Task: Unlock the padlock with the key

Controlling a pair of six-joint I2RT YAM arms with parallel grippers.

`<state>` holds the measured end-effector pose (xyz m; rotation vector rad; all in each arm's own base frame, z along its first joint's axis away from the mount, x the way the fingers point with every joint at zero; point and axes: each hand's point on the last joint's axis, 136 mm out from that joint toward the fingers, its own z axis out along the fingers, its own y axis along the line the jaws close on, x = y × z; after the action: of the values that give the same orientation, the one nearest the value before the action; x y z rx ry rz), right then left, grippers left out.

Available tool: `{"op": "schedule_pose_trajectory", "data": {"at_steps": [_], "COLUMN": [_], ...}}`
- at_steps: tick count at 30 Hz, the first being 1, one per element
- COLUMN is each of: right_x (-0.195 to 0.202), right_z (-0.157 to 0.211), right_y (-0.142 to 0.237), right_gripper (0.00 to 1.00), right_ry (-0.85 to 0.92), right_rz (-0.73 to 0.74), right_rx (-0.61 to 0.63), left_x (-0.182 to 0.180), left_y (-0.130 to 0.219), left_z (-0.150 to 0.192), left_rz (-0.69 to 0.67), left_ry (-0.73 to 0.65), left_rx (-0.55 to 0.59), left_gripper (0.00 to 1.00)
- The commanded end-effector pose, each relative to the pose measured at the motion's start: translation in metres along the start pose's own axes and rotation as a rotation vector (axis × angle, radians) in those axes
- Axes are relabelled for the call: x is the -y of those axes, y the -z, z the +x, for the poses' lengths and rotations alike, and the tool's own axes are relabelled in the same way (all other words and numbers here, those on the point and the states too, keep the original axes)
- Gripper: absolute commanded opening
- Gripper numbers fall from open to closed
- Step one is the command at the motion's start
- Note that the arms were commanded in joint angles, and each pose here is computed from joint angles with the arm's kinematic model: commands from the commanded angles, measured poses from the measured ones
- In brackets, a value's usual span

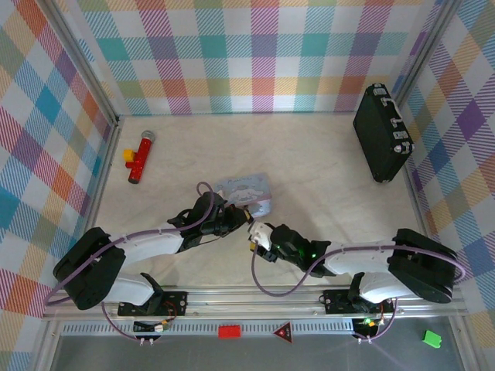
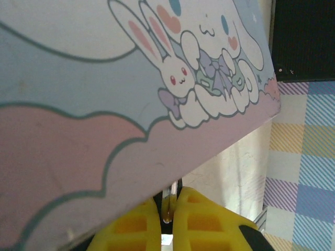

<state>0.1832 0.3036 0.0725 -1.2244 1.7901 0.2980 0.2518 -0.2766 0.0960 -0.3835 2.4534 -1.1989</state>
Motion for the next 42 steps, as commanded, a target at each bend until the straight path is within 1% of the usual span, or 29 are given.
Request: {"op": "schedule_pose_trajectory", "data": {"at_steps": [1,5,8,11,15,21,30,34,37,42], "right_x": [0.015,0.022,0.022,0.023,0.027,0.029,0.034,0.042,0.040,0.020], "right_z": [-0.016,-0.017,-0.018,-0.014,-0.023,-0.030,-0.033,-0.034,-0.029,-0.036], "right_y": [-0.004,-0.012,-0.017,-0.021,-0.020,-0.023,-0.025,-0.023,-0.022,-0.017], "right_gripper": [0.49,0.48,0.43,0.41,0.38,0.37,0.22,0.16,0.10,0.04], "right_ry": [0.096,0.109,0.102,0.091,0.063,0.051,-0.035,-0.158,-0.332,-0.576], "right_rz": [0.118,0.178,0.183,0.191,0.216,0.227,0.252,0.249,0.165,-0.024], "right_rx": [0.068,0.061,0.052,0.037,0.082,0.093,0.099,0.098,0.077,0.077], "left_x": [0.029,0.031,0.030,0.030,0.030,0.031,0.033,0.034,0.036,0.035], "left_y": [0.009,0.009,0.008,0.008,0.008,0.007,0.006,0.006,0.007,0.004], "left_z": [-0.014,-0.012,-0.011,-0.010,-0.008,-0.007,-0.005,-0.006,-0.008,-0.011], "left_rz": [0.081,0.099,0.101,0.103,0.102,0.102,0.104,0.109,0.118,0.114], "left_ry": [0.001,0.010,0.012,0.015,0.012,0.010,0.008,0.007,0.006,-0.005], "left_rx": [0.039,0.031,0.028,0.027,0.023,0.018,0.017,0.026,0.040,0.053], "left_gripper": [0.00,0.00,0.00,0.00,0.00,0.00,0.00,0.00,0.00,0.00]}}
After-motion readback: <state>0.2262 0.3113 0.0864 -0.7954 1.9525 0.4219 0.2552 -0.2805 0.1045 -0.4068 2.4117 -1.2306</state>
